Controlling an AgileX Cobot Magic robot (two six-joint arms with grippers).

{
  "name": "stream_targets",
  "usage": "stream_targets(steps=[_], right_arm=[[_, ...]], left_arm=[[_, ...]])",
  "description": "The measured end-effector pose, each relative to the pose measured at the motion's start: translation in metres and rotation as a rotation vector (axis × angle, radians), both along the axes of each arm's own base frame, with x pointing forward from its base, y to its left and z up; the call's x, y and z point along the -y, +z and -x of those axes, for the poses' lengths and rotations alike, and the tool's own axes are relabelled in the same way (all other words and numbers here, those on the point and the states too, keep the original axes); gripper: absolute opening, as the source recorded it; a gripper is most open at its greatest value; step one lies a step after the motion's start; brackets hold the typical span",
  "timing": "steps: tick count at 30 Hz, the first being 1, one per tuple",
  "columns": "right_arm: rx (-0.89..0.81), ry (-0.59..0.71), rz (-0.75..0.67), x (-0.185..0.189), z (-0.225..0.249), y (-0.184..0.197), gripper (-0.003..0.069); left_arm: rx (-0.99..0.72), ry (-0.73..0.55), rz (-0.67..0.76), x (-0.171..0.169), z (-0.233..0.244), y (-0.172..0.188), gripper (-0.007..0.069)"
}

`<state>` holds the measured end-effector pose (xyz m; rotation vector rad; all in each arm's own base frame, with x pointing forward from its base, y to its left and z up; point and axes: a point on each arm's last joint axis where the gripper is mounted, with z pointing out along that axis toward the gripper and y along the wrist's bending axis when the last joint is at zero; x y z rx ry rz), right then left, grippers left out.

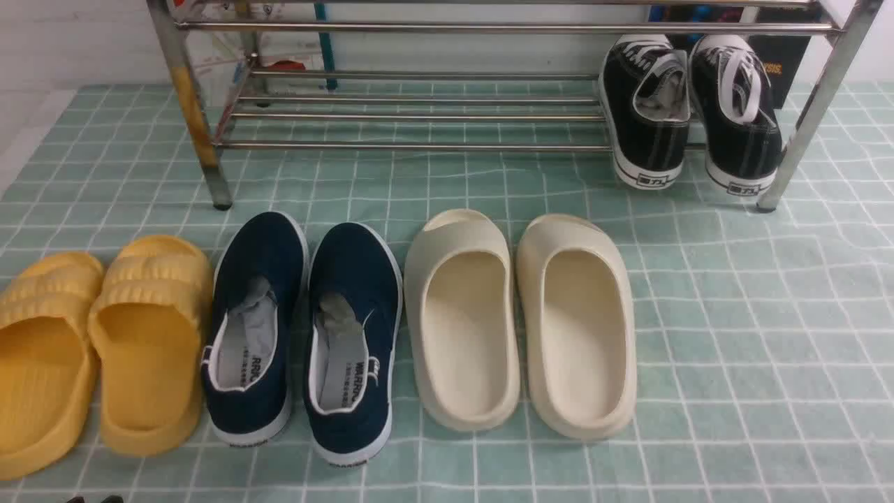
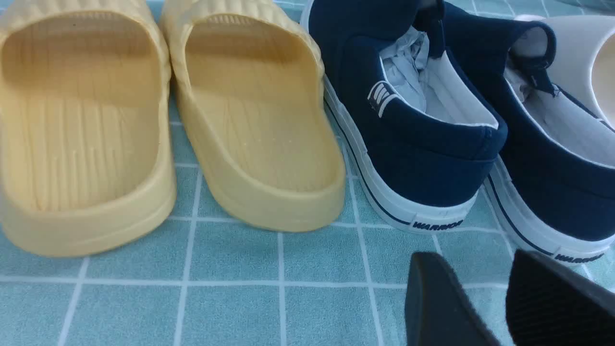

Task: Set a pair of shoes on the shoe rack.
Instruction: Use the left arm to grab the shoe closest to it

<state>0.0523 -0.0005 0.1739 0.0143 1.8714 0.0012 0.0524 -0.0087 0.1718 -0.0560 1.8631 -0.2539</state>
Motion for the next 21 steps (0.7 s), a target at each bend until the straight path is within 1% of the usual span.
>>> stream_targets(steps=[14, 16, 18, 19, 21], right_arm=[[0.0, 0.0, 0.0, 0.0, 0.0, 0.0, 0.0208], [0.0, 0.0, 0.0, 0.0, 0.0, 0.0, 0.0212], [0.0, 0.0, 0.0, 0.0, 0.0, 0.0, 0.0216], [0.0, 0.0, 0.0, 0.0, 0.0, 0.0, 0.0216], [0.0, 0.0, 0.0, 0.0, 0.0, 0.0, 0.0218]], left_arm=[[0.059, 0.003, 0.005, 0.0, -0.001, 0.005, 0.0239], [0.12, 0.006, 0.013, 0.0, -0.003, 0.011, 0.0239], [0.226, 0.011, 0.028, -0.001, -0.004, 0.02, 0.0239], [0.237, 0.011, 0.029, -0.001, -0.004, 0.021, 0.0239], [0.39, 0.019, 0.051, -0.001, -0.003, 0.035, 0.0239]])
